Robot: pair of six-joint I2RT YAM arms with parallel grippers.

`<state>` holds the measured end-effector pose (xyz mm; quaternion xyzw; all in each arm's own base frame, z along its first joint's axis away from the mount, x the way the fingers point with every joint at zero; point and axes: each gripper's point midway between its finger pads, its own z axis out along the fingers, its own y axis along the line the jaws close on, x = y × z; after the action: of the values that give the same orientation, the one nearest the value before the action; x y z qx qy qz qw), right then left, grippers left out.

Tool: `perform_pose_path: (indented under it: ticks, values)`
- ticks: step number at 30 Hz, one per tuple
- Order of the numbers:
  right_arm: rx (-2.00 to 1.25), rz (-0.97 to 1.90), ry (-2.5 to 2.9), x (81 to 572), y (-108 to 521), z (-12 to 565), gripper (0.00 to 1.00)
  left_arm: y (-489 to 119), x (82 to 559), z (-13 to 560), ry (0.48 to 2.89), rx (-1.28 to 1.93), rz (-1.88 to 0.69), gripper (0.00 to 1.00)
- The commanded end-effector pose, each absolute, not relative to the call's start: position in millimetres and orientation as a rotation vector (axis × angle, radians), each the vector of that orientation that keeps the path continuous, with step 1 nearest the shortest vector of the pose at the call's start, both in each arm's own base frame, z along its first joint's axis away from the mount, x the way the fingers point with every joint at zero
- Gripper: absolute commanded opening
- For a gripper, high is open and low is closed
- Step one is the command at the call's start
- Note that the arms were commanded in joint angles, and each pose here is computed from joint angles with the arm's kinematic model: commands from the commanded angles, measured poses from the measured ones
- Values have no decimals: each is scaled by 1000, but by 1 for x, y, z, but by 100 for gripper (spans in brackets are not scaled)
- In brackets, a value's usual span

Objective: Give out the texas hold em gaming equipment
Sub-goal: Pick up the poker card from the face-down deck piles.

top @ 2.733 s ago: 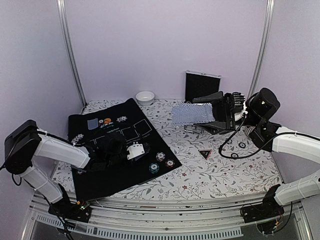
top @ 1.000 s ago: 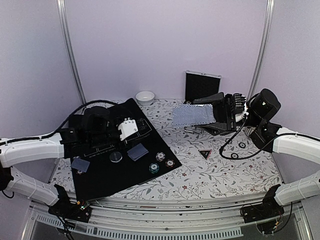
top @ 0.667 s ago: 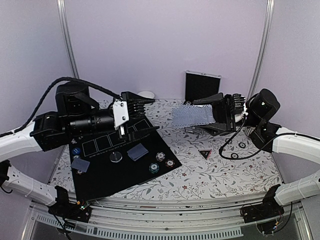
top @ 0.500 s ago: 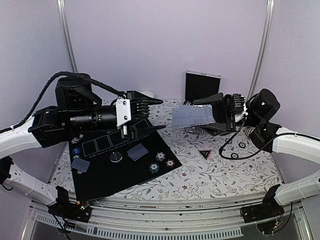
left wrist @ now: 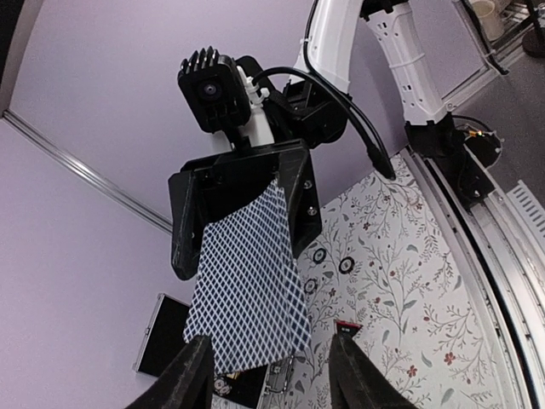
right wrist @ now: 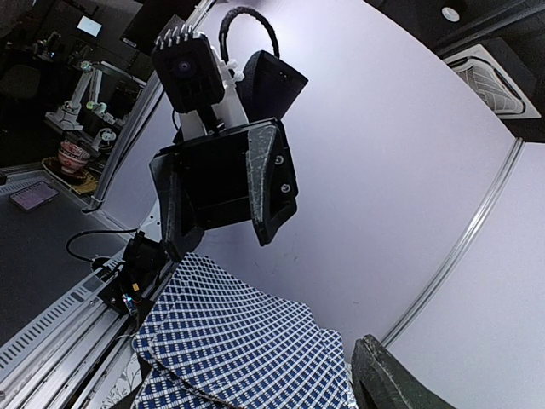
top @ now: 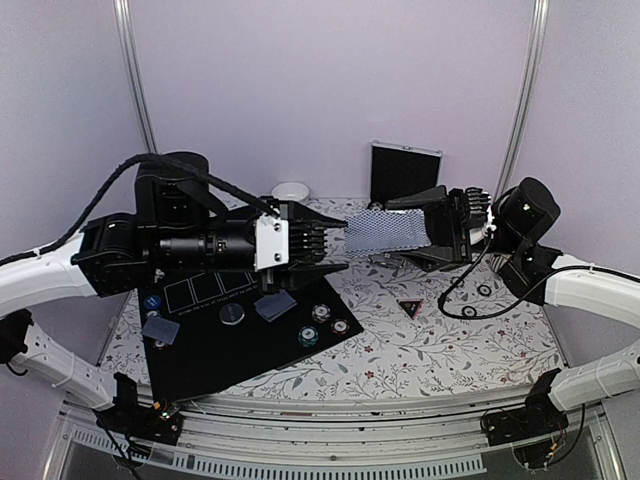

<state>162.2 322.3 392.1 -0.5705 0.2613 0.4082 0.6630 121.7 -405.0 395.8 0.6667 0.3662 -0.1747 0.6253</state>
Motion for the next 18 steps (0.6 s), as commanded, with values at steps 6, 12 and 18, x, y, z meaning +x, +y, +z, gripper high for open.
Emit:
perform_pose_path:
  ticks: [6,12,18]
  values:
    - [-1276,909,555,159,318,404,61,-401,105,424,737,1489,-434,47]
    - [-1277,909,555,160,319,404,61,-402,117,428,764,1452,-379,46]
    - [-1276,910,557,160,318,403,61,-407,126,419,795,1460,-335,45]
